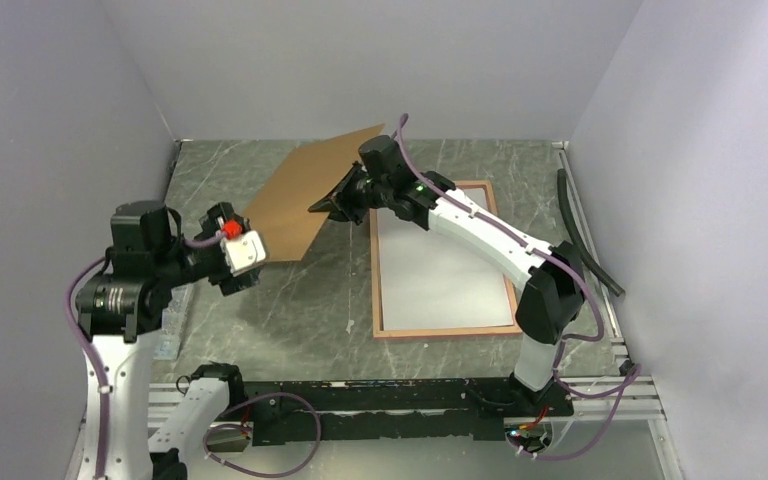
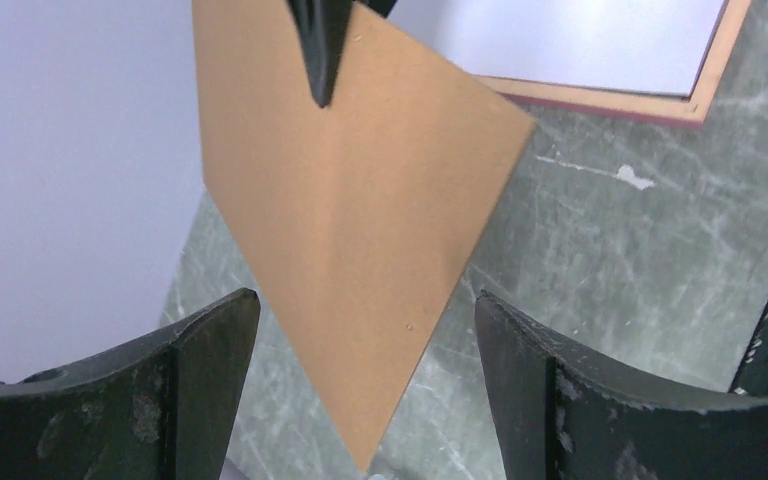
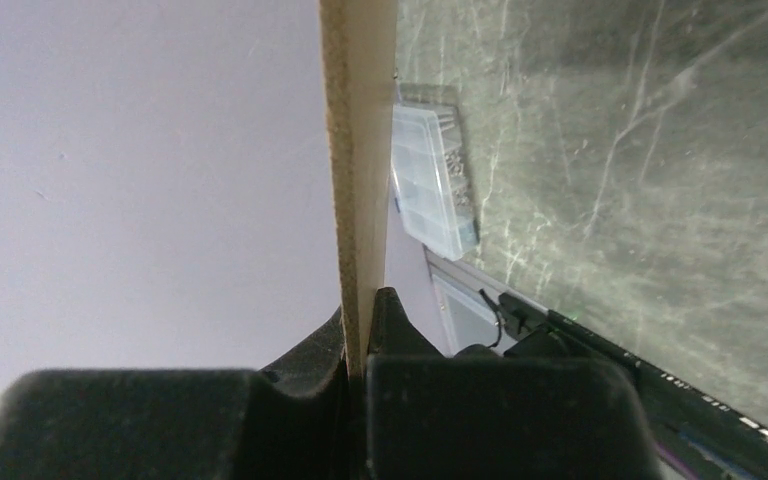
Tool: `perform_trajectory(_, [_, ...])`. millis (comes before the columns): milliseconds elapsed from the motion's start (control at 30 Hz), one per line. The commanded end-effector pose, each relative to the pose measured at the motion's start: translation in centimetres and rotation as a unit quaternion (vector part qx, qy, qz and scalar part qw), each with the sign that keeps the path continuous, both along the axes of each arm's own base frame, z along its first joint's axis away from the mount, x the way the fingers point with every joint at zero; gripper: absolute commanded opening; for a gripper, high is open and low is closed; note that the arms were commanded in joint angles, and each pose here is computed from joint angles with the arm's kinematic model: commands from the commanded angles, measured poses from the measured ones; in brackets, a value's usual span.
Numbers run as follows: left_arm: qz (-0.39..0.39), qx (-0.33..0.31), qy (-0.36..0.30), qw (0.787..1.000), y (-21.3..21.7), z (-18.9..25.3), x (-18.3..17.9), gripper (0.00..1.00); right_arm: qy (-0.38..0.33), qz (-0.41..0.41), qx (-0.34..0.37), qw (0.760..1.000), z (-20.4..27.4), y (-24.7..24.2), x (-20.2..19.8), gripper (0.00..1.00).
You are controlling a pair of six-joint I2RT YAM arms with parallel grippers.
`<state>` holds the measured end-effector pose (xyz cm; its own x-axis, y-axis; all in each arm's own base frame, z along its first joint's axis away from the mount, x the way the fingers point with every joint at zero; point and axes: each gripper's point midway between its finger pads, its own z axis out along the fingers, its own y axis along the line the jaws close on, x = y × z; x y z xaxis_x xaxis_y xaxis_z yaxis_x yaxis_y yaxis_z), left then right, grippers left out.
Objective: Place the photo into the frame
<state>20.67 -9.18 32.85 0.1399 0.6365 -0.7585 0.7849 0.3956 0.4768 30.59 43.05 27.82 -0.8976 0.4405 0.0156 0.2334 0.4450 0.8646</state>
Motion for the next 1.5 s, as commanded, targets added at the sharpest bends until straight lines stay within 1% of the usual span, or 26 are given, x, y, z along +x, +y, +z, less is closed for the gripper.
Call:
perform_trajectory(0, [-0.081, 0.041, -0.079, 0.993, -1.0, -0.6, -1.6, 0.84, -0.023, -0.005, 0.085, 0.996, 5.4, 2.4, 0.0, 0.00])
perform_trajectory(100, [-0.103, 0.053, -0.110, 0.987, -1.2, -1.6, -1.5, 0.84, -0.019, 0.002, 0.105, 0.994, 6.0, 3.3, -0.5, 0.00])
perform_trajectory(200, [-0.118, 0.065, -0.117, 0.984, -1.3, -2.6, -1.4, 0.83, -0.019, -0.005, 0.113, 0.993, 6.5, 3.4, -0.7, 0.00])
perform_trajectory(300, [-0.112, 0.079, -0.136, 0.981, -1.0, -3.3, -0.3, 0.82, -0.022, -0.012, 0.127, 0.992, 7.0, 3.4, -0.8, 0.00])
perform_trajectory(367, [-0.099, 0.077, -0.156, 0.980, -0.8, -3.2, 0.8, 0.79, -0.020, -0.010, 0.135, 0.991, 7.3, 3.8, -1.0, 0.00])
perform_trajectory(467, [-0.093, 0.077, -0.183, 0.976, -0.9, -3.0, 2.0, 0.69, -0.018, -0.003, 0.146, 0.989, 7.5, 4.5, -1.4, 0.00])
perform_trajectory(533, [-0.088, 0.076, -0.195, 0.974, -0.8, -2.6, 2.7, 0.54, -0.018, 0.005, 0.145, 0.989, 7.3, 4.9, -1.8, 0.00])
perform_trajectory(567, [-0.086, 0.075, -0.198, 0.973, -0.8, -2.4, 3.0, 0.45, -0.019, 0.006, 0.144, 0.989, 7.2, 5.0, -1.8, 0.03])
perform_trajectory(667, [-0.081, 0.073, -0.217, 0.970, -0.8, -1.8, 3.4, 0.24, -0.027, 0.004, 0.145, 0.989, 6.9, 4.6, -2.0, 0.17])
perform_trajectory(767, [-0.083, 0.075, -0.251, 0.962, -0.9, -1.5, 3.5, 0.12, -0.044, 0.008, 0.140, 0.989, 7.0, 4.1, -2.3, 0.34])
perform_trajectory(867, [-0.093, 0.080, -0.275, 0.954, -1.1, -1.6, 3.1, 0.04, -0.054, 0.024, 0.129, 0.990, 6.5, 3.6, -2.7, 0.52])
perform_trajectory(967, [-0.094, 0.083, -0.289, 0.949, -1.1, -1.4, 3.1, 0.03, -0.078, 0.055, 0.119, 0.988, 6.3, 2.6, -3.2, 0.70])
perform_trajectory(1067, [-0.087, 0.082, -0.291, 0.949, -1.0, -0.6, 3.3, 0.03, -0.126, 0.117, 0.112, 0.979, 6.8, 0.8, -3.8, 0.96])
perform_trajectory(1100, [-0.085, 0.079, -0.289, 0.950, -1.0, -0.3, 3.4, 0.03, -0.158, 0.142, 0.104, 0.972, 7.1, 0.0, -4.0, 0.99])
perform_trajectory(1167, [-0.080, 0.070, -0.284, 0.953, -1.0, 0.4, 3.6, 0.03, -0.222, 0.191, 0.072, 0.953, 7.5, -1.7, -4.2, 1.00])
perform_trajectory(1200, [-0.083, 0.067, -0.283, 0.953, -1.1, 0.7, 3.4, 0.03, -0.268, 0.220, 0.053, 0.936, 8.0, -2.4, -4.6, 1.00])
perform_trajectory(1233, [-0.085, 0.062, -0.282, 0.954, -1.3, 1.0, 3.3, 0.03, -0.317, 0.257, 0.014, 0.913, 7.5, -3.4, -5.0, 1.00])
perform_trajectory(1267, [-0.090, 0.059, -0.282, 0.953, -1.4, 1.2, 3.1, 0.03, -0.352, 0.278, -0.020, 0.893, 7.5, -4.3, -5.2, 1.00])
perform_trajectory(1300, [-0.096, 0.059, -0.283, 0.952, -1.6, 1.5, 2.8, 0.03, -0.398, 0.298, -0.045, 0.866, 8.3, -5.0, -5.5, 1.00])
perform_trajectory(1367, [-0.106, 0.052, -0.282, 0.952, -1.9, 1.8, 2.3, 0.03, -0.469, 0.317, -0.108, 0.817, 7.9, -6.7, -5.4, 1.00])
perform_trajectory(1433, [-0.114, 0.047, -0.277, 0.953, -2.2, 2.1, 1.8, 0.03, -0.542, 0.327, -0.151, 0.759, 7.4, -8.1, -5.4, 1.00])
perform_trajectory(1467, [-0.119, 0.044, -0.275, 0.953, -2.3, 2.2, 1.6, 0.03, -0.581, 0.331, -0.165, 0.725, 7.4, -8.6, -5.5, 1.00])
